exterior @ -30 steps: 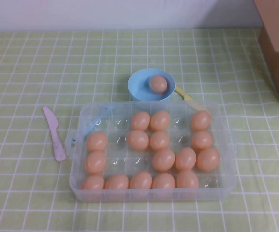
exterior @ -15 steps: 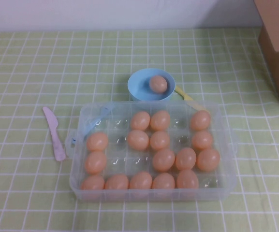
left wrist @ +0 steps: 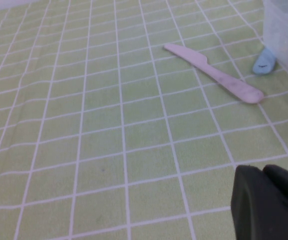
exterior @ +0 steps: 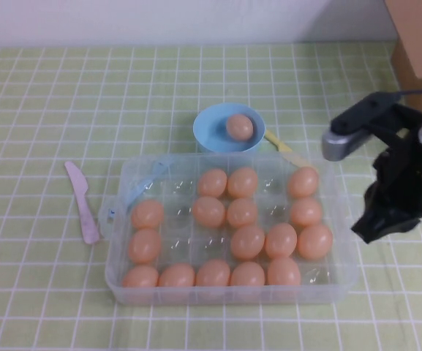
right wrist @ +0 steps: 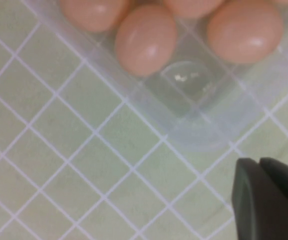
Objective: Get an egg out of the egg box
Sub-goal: Pick up the egg from the plastic box
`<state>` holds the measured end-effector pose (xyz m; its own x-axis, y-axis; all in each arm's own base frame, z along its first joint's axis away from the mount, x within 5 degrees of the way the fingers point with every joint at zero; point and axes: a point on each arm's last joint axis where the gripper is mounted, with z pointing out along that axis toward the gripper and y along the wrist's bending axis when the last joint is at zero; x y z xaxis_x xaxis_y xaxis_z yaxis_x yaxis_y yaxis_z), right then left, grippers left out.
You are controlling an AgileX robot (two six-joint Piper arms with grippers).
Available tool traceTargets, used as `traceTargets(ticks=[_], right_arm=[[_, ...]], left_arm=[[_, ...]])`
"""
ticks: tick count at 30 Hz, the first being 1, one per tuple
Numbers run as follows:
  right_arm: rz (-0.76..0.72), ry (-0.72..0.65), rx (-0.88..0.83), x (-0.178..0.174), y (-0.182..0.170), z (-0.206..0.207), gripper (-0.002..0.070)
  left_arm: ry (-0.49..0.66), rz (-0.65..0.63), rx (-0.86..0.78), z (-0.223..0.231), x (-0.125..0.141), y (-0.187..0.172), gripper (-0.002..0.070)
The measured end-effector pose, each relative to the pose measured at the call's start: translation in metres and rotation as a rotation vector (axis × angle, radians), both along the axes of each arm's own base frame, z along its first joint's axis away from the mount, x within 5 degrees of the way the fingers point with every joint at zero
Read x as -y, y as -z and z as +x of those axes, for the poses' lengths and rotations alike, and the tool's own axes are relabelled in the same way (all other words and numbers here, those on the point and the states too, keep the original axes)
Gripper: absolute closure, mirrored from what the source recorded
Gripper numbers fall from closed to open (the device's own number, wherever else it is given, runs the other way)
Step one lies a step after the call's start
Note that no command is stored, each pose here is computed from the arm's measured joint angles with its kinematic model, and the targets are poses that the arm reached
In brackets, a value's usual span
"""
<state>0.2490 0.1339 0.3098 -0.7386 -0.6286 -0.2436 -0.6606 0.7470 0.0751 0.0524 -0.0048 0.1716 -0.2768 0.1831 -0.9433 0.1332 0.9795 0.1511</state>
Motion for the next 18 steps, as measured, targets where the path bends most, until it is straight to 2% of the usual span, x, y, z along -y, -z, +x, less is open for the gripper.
traceTargets(ticks=[5, 12, 15, 18], right_arm=[[-0.017, -0.127, 0.005, -0.042, 0.009, 0.030, 0.0694], [-0.018, -0.227, 0.014, -0.097, 0.029, 0.067, 0.0685], [-0.019, -0.293, 0.029, -0.117, 0.035, 0.075, 0.0629], [-0.011, -0.344, 0.051, -0.136, 0.038, 0.078, 0.0500]], left_arm=[[0.000, 0.000, 0.000, 0.000, 0.000, 0.000, 0.0678], [0.000, 0.002, 0.000, 0.000, 0.000, 0.000, 0.0678], [0.000, 0.002, 0.000, 0.000, 0.000, 0.000, 0.0678], [0.000, 0.002, 0.000, 0.000, 0.000, 0.000, 0.0678]])
